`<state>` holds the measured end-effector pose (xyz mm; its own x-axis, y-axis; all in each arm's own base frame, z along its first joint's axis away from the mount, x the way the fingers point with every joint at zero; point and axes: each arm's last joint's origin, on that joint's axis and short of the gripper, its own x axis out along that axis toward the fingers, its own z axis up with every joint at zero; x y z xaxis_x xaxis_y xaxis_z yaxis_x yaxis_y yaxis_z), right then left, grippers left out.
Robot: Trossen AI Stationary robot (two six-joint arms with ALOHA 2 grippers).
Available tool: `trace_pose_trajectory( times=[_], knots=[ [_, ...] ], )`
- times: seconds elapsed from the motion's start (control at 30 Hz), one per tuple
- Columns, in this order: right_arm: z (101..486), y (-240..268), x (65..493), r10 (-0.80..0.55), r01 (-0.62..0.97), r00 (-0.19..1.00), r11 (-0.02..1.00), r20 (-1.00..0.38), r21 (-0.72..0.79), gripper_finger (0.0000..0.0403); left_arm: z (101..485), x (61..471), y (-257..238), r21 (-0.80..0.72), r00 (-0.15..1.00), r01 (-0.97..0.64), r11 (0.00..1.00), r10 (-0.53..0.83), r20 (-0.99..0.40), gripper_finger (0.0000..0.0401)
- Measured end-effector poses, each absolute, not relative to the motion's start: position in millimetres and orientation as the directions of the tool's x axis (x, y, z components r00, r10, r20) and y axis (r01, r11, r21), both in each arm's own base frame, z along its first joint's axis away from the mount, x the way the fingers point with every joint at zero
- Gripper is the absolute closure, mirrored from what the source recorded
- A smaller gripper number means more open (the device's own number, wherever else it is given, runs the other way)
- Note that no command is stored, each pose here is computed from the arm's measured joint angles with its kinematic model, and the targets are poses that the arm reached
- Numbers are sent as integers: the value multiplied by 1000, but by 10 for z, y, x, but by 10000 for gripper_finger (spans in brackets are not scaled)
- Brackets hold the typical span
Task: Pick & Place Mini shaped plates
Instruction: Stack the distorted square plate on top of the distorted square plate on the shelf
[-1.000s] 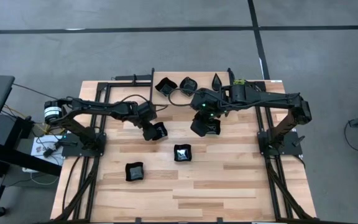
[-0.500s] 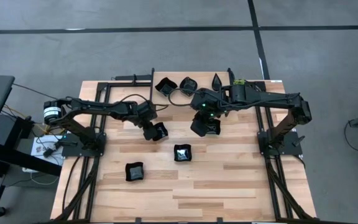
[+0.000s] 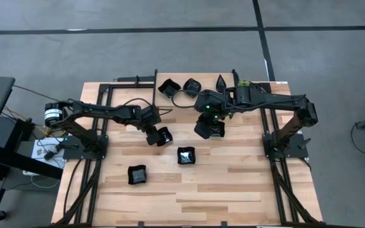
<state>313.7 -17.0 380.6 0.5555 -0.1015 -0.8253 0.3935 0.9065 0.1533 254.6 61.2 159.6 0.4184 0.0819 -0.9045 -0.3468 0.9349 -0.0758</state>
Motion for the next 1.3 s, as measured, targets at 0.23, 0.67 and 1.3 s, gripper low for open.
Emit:
trace_pose_trajectory(
  times=[0.23, 0.67, 1.3],
  knots=[
    [3806, -170, 3137, -102, 394, 555, 906, -825, 153, 310, 1596, 2555, 583, -76, 421, -336, 939, 77, -904, 377],
    [3806, -171, 3137, -102, 394, 555, 906, -825, 153, 310, 1596, 2571, 509, -77, 423, -309, 948, 65, -904, 366],
    [3816, -171, 3151, -103, 391, 570, 907, -815, 159, 310, 1596, 2572, 502, -76, 423, -307, 949, 64, -904, 390]
  ],
)
